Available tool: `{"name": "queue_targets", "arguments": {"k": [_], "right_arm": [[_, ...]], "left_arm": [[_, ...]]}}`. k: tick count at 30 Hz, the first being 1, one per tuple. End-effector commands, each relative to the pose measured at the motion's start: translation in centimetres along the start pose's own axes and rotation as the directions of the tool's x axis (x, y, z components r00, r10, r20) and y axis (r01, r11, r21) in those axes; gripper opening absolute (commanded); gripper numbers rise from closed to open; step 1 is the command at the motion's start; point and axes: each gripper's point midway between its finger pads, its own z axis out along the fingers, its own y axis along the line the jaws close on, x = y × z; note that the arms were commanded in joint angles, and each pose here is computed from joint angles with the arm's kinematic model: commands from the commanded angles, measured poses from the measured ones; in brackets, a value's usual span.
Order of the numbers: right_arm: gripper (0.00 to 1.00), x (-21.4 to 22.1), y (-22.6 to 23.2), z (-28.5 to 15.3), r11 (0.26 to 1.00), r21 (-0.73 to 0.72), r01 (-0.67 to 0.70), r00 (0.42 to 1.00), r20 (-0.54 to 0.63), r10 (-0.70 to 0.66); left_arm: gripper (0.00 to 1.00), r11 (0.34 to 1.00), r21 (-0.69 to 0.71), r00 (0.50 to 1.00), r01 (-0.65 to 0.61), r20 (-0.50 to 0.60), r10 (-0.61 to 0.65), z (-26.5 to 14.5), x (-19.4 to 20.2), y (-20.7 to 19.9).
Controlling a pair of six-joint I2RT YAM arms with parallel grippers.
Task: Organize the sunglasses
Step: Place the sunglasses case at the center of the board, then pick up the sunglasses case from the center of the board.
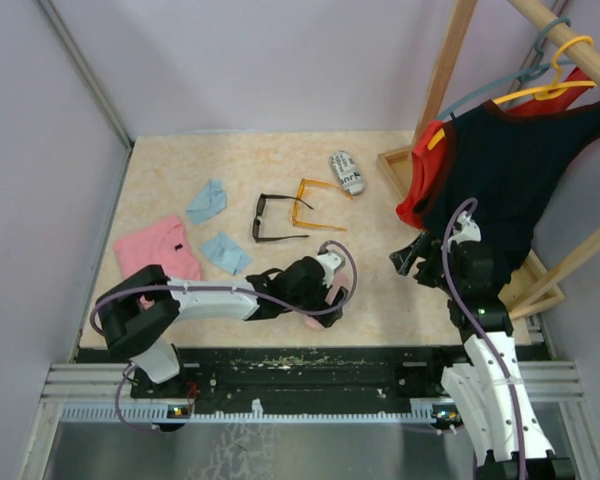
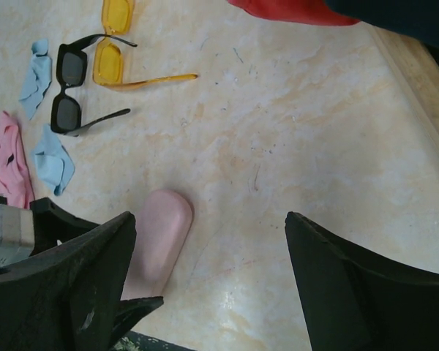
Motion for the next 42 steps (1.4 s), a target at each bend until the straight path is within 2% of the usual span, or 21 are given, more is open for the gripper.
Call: {"name": "queue_targets", "arguments": {"k": [1, 5, 9, 14, 16, 22, 27, 31, 37, 42], "right_arm": [[0.83, -1.2, -1.3, -0.2, 0.992, 0.091, -0.088, 0.994, 0.07, 0.082], [0.82, -0.8, -2.7, -0.1, 0.974, 0.171, -0.15, 0.987, 0.077, 0.138], [0.82, -0.2, -3.0, 0.2, 0.968, 0.19, -0.166, 0.986, 0.039, 0.161], [0.83, 0.1, -2.8, 0.4, 0.971, 0.181, -0.156, 0.988, 0.015, 0.156], [0.83, -0.1, -2.4, 0.2, 0.98, 0.159, -0.117, 0.993, 0.002, 0.118], [0.82, 0.2, -2.3, -0.2, 0.961, 0.237, -0.141, 0.988, -0.027, 0.152], [0.81, 1.6, 0.5, 0.0, 0.948, 0.297, -0.113, 0.992, -0.026, 0.126], [0.81, 3.5, 4.2, 1.1, 0.942, 0.315, -0.114, 0.99, -0.043, 0.134], [0.81, 5.5, 8.2, 1.8, 0.912, 0.384, -0.143, 0.988, -0.001, 0.156], [0.81, 7.9, 9.3, 2.7, 0.865, 0.489, -0.111, 0.984, -0.071, 0.166]], "left_arm": [[1.0, 0.997, 0.053, 0.996, 0.063, 0.064, -0.066, -1.9, -3.8, -0.8], [1.0, 0.991, 0.065, 0.989, 0.117, 0.083, -0.122, -3.1, -4.9, 0.1], [1.0, 0.985, 0.054, 0.977, 0.164, 0.128, -0.17, -4.9, -6.4, 1.4], [0.99, 0.961, -0.02, 0.948, 0.276, 0.169, -0.269, -6.9, -8.1, 5.8], [0.99, 0.954, -0.057, 0.942, 0.294, 0.187, -0.279, -7.8, -8.4, 7.4], [0.99, 0.901, -0.241, 0.907, 0.361, 0.316, -0.279, -11.8, -8.5, 11.4], [0.99, 0.858, -0.314, 0.879, 0.407, 0.39, -0.275, -15.1, -7.8, 13.1], [0.99, 0.845, -0.333, 0.872, 0.417, 0.409, -0.269, -16.9, -7.2, 13.5], [0.99, 0.829, -0.362, 0.872, 0.427, 0.408, -0.271, -18.9, -6.3, 13.8], [0.99, 0.817, -0.367, 0.865, 0.445, 0.412, -0.286, -20.1, -5.7, 13.8]]}}
